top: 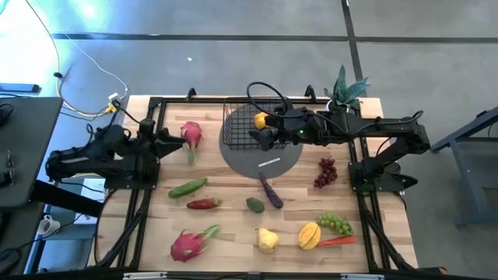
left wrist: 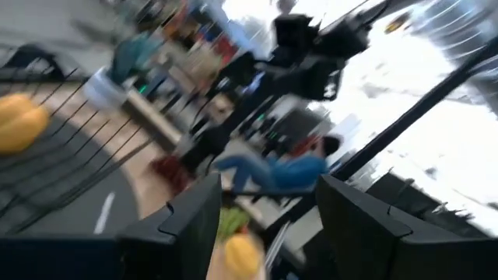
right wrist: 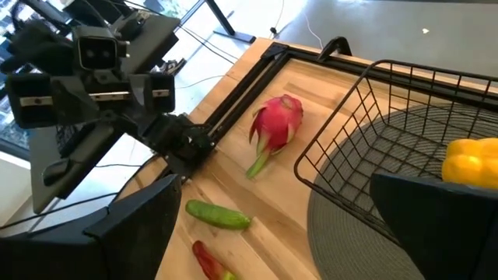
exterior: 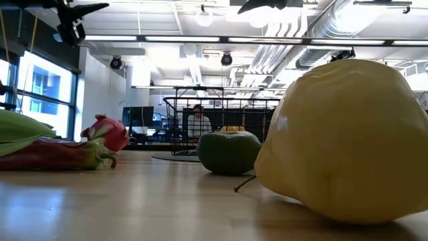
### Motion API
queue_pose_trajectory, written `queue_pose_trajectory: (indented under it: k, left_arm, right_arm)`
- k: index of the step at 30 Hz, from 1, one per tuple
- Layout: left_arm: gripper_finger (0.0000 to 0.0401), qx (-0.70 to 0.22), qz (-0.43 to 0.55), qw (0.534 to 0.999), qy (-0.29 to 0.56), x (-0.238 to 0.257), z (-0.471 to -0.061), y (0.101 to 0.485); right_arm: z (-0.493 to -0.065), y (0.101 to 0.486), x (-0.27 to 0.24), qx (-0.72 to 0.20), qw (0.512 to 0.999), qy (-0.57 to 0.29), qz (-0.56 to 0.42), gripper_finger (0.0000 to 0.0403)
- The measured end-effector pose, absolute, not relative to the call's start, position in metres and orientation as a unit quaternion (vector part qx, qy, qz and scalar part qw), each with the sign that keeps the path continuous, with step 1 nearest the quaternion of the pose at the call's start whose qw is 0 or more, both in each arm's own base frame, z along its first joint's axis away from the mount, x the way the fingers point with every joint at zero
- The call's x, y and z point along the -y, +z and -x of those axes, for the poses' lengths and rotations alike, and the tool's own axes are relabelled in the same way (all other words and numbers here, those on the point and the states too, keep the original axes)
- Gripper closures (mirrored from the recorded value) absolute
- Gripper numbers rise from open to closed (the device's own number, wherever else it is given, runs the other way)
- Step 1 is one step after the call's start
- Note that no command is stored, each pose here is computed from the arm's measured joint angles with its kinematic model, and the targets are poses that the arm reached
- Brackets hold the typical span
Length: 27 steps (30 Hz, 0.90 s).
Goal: Build produce basket
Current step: Put the bottom pink dragon fruit into the black wire basket
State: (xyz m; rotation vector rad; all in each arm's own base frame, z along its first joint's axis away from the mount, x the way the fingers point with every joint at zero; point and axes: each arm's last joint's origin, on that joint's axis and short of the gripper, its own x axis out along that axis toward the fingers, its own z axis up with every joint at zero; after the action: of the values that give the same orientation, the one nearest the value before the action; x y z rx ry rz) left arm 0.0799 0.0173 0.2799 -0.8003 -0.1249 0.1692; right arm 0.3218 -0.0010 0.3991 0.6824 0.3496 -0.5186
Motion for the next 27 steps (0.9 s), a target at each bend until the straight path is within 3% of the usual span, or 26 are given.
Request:
queue_pose_trajectory:
  k: [8,18,27]
  left_arm:
    - [0.0201,-0.080,0.413,0.903,0.086,-0.015,-0.083,0.303]
    - [0.0201,-0.154,0.472,0.867,0.048,-0.005,-0.114,0.320]
    - [0.0201,-0.257,0.500,0.826,0.026,0.017,-0.150,0.309]
  right_arm:
    - [-0.319,0.395,0.001,-0.192,0.891,-0.257,-0.322,0.0004]
    - [-0.312,0.385,0.001,-0.252,0.876,-0.277,-0.303,0.0004]
    - [-0.307,0.379,0.000,-0.296,0.867,-0.267,-0.299,0.0004]
